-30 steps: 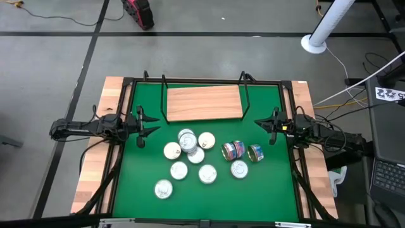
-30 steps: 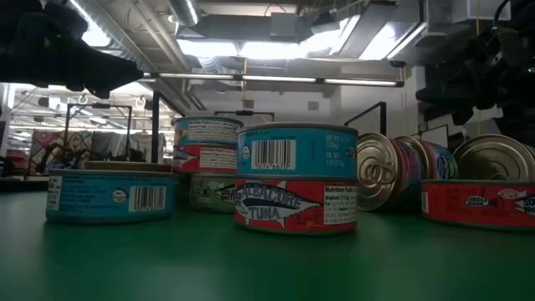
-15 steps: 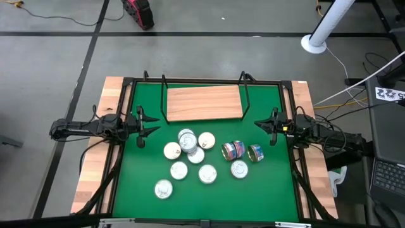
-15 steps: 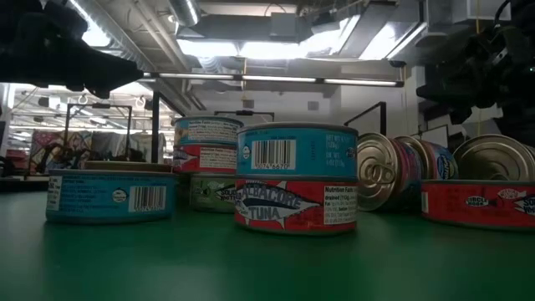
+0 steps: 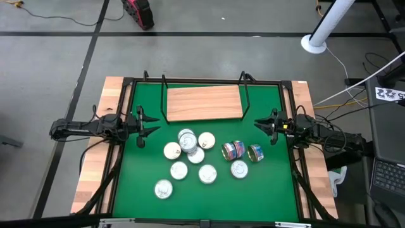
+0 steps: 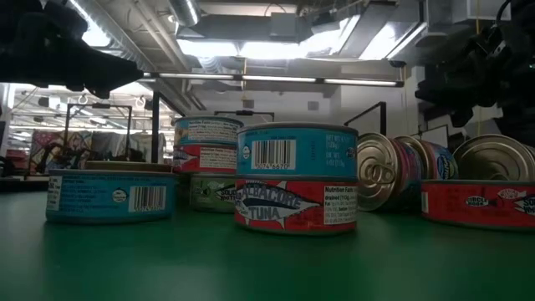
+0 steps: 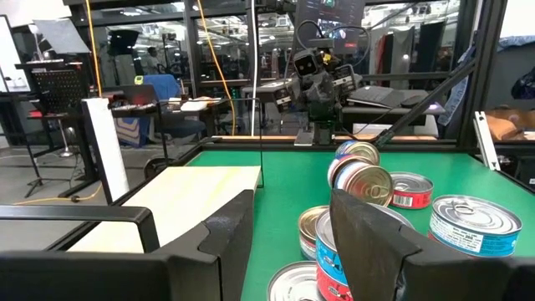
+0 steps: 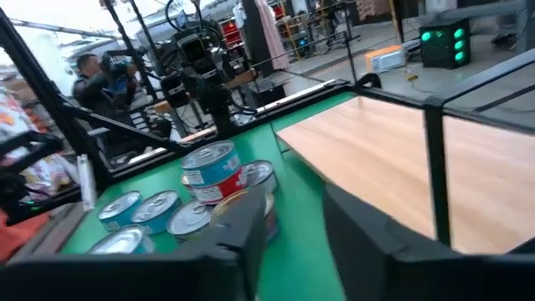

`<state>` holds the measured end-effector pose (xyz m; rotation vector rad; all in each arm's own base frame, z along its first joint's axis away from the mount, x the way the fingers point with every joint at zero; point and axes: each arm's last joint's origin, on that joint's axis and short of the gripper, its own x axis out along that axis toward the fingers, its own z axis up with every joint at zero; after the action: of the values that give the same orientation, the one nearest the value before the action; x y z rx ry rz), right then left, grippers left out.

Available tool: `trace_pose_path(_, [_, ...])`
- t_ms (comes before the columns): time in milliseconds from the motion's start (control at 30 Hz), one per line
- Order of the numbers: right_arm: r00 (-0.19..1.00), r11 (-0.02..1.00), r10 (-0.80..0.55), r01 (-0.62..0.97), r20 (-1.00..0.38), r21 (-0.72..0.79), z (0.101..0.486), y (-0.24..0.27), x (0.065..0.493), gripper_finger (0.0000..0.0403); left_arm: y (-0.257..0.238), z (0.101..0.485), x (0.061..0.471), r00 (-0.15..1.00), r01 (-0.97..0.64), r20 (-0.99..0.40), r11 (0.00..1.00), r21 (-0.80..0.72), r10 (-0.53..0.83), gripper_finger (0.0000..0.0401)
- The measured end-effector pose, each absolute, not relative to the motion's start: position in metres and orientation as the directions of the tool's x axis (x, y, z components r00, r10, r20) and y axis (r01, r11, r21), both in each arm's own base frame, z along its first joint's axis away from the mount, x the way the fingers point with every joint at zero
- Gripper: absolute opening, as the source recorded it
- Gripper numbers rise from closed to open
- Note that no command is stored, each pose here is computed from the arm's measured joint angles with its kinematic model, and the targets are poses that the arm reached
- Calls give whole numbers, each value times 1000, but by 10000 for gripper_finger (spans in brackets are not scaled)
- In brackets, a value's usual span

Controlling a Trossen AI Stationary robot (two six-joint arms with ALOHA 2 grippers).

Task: Stack canned seafood by type on shelf
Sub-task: Put the blue-pink tuna can on the shelf

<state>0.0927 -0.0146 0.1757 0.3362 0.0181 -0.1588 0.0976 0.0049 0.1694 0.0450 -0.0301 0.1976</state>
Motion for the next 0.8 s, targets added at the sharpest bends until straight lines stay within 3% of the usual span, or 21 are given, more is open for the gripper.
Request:
trace_pose_path(133, [998, 923, -56, 67, -42, 379, 176, -12, 93, 197, 5, 169, 98, 980, -197, 34, 980, 40, 196, 155])
trace_pose_path(267, [999, 884, 30, -9, -39, 467, 181, -9, 92, 234, 5, 169, 98, 980, -197, 34, 980, 40, 196, 155])
trace_pose_path(567, [994, 828, 98, -51, -54, 558, 216, -7, 90, 234, 5, 169, 98, 980, -195, 35, 981, -14, 196, 155])
trace_pose_path(800, [953, 789, 105, 94, -283, 608, 250, -7, 92, 230, 5, 169, 98, 980, -195, 34, 980, -33, 196, 155])
